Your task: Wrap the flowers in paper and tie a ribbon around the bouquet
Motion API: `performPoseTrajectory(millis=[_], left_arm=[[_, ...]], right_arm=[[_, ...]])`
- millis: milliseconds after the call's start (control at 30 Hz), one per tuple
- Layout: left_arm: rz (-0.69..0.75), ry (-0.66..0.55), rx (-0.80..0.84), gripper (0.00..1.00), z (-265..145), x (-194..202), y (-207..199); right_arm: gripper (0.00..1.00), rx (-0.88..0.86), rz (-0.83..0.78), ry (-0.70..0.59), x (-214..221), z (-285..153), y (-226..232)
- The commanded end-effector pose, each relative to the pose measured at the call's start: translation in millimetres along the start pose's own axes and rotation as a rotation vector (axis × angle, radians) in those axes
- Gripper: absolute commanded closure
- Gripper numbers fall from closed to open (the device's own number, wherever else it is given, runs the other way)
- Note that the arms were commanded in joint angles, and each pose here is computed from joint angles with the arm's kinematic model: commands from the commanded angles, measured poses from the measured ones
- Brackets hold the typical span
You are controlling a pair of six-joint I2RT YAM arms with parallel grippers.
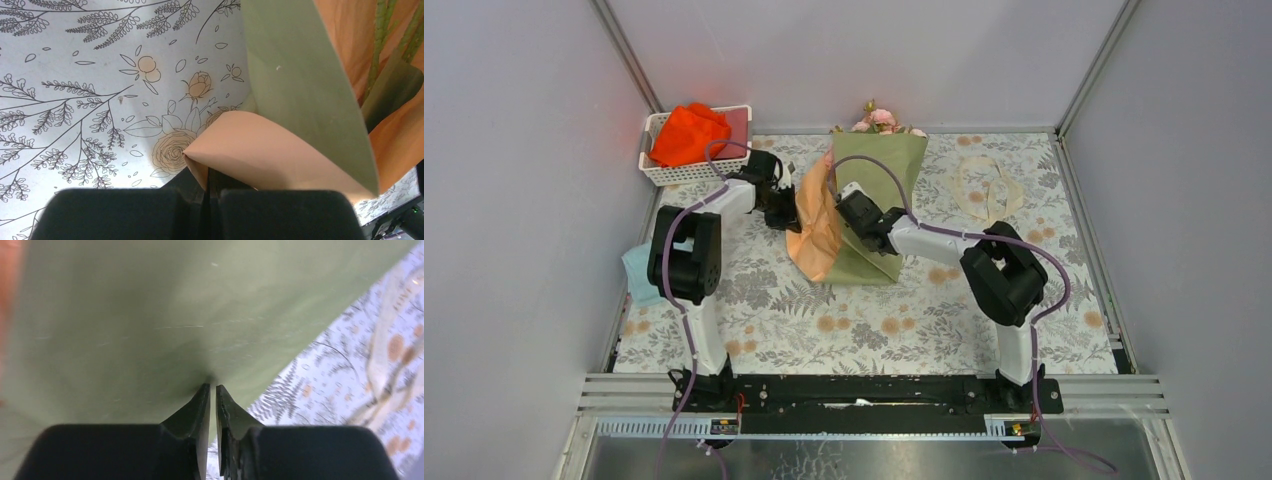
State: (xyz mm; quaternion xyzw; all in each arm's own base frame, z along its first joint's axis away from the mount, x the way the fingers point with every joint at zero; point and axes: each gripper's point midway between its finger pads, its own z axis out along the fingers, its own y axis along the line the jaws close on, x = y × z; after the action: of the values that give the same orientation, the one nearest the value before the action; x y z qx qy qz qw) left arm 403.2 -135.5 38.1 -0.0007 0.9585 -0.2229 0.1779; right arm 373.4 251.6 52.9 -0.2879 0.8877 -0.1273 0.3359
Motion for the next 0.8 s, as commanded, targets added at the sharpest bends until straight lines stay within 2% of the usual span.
performPoseTrajectory(millis=[0,133,367,600,767], left_arm=[[0.037,-0.061,0.001,0.97,-12,-13,-1],[0.051,-0.079,0.026,0.98,-23,-20,-11],[0.081,-0.089,0.160,1.00,-50,-27,-48],[0.187,-0.111,0.354,1.00,-80,-47,-125],[0.228,-0.098,0.461,1.00,-77,-60,-184]], right_arm=[[0.87,-0.170,0.010,-0.149,-34,-12,26],[0.92,-0.423,0.129,-0.188,-35,-6,57],[0.94,-0.785,0.509,-0.145,-20,14,75],[0.96,-0.814,0.635,0.025,29,39,91],[0.97,-0.786,0.700,0.056,47,42,94]])
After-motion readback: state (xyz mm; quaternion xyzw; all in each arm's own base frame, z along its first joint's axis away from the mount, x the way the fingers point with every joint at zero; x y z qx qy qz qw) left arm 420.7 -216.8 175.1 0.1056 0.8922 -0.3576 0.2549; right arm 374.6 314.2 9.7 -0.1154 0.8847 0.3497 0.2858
